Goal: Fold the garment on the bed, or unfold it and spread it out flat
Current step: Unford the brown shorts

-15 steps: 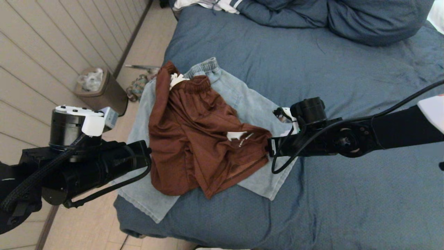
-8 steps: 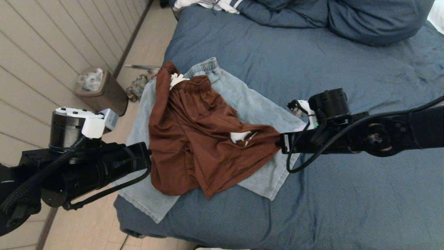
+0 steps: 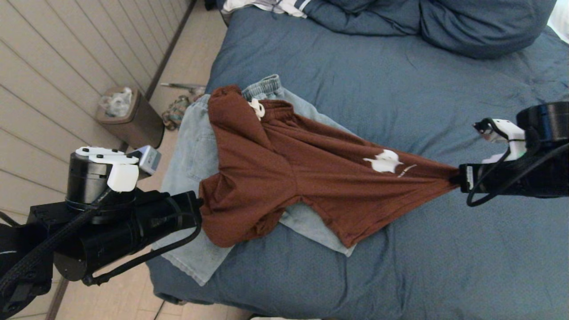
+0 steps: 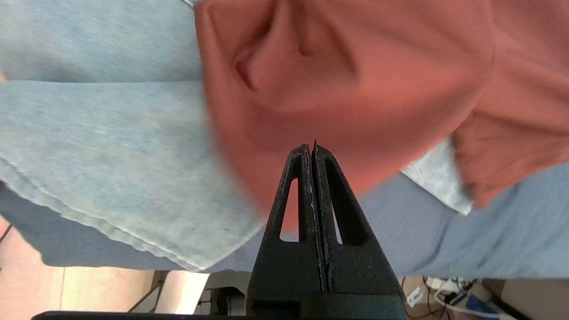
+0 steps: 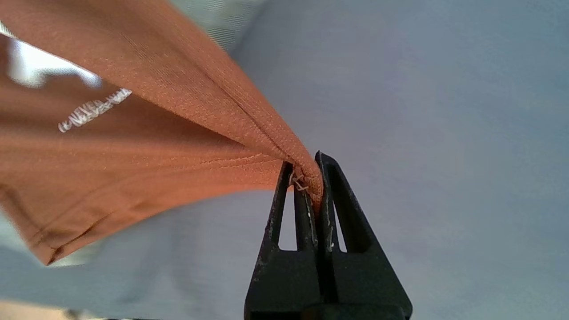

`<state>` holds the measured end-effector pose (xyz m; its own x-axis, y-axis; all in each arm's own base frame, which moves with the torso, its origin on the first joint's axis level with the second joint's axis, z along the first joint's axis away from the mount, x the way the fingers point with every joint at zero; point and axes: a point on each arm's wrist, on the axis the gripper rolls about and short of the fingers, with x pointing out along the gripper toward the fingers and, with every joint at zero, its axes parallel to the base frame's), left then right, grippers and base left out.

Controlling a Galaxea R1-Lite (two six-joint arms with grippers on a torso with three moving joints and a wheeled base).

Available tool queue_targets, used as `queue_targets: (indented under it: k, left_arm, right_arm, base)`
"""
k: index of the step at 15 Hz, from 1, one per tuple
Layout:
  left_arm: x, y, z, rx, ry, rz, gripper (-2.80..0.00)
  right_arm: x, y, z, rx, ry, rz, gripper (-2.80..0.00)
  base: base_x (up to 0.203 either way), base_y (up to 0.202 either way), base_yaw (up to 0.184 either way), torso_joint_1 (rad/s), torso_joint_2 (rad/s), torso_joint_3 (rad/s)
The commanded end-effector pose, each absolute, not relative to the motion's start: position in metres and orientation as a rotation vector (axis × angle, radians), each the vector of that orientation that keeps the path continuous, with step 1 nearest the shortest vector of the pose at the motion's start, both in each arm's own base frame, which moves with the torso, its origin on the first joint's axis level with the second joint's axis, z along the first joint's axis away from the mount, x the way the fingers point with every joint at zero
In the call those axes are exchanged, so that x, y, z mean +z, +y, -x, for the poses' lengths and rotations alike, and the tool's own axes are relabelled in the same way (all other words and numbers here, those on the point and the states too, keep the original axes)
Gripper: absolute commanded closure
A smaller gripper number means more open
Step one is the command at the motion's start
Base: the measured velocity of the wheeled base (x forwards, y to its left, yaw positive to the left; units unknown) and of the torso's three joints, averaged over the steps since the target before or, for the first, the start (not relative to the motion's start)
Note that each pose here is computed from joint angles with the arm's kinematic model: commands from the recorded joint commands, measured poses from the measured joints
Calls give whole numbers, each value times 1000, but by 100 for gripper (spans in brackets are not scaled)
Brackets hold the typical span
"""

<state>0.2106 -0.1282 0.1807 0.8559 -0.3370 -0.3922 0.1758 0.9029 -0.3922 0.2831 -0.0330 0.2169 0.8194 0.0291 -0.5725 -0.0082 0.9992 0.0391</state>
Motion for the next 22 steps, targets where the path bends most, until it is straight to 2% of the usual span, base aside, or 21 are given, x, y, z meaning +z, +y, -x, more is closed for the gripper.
queue_targets:
  k: [1, 7, 12, 13, 16, 19, 22]
  left_arm:
    - [179, -130, -209, -282, 477, 354, 0]
    - [176, -136, -206, -304, 492, 342, 0]
    - [175, -138, -205, -312, 498, 336, 0]
    - [174, -138, -205, -313, 502, 334, 0]
    - [173, -140, -203, -323, 508, 328, 0]
    - [174, -142, -202, -333, 506, 326, 0]
    - [165, -155, -208, -367, 553, 308, 0]
  right_arm:
    - [210, -76, -268, -80, 632, -52, 0]
    - [164, -174, -251, -219, 757, -97, 0]
    - [146, -187, -246, -218, 805, -110, 0]
    - [146, -187, -247, -218, 791, -102, -280]
    - [158, -182, -240, -144, 708, -108, -280]
    - [189, -176, -222, 7, 543, -140, -280]
    - [214, -151, -219, 72, 471, -143, -280]
  base:
    - [0, 0, 0, 0, 0, 0]
    - [0, 0, 0, 0, 0, 0]
    - [0, 0, 0, 0, 0, 0]
    - [0, 0, 0, 0, 0, 0]
    - [0, 0, 0, 0, 0, 0]
    - [0, 0, 0, 0, 0, 0]
    - [0, 0, 0, 0, 0, 0]
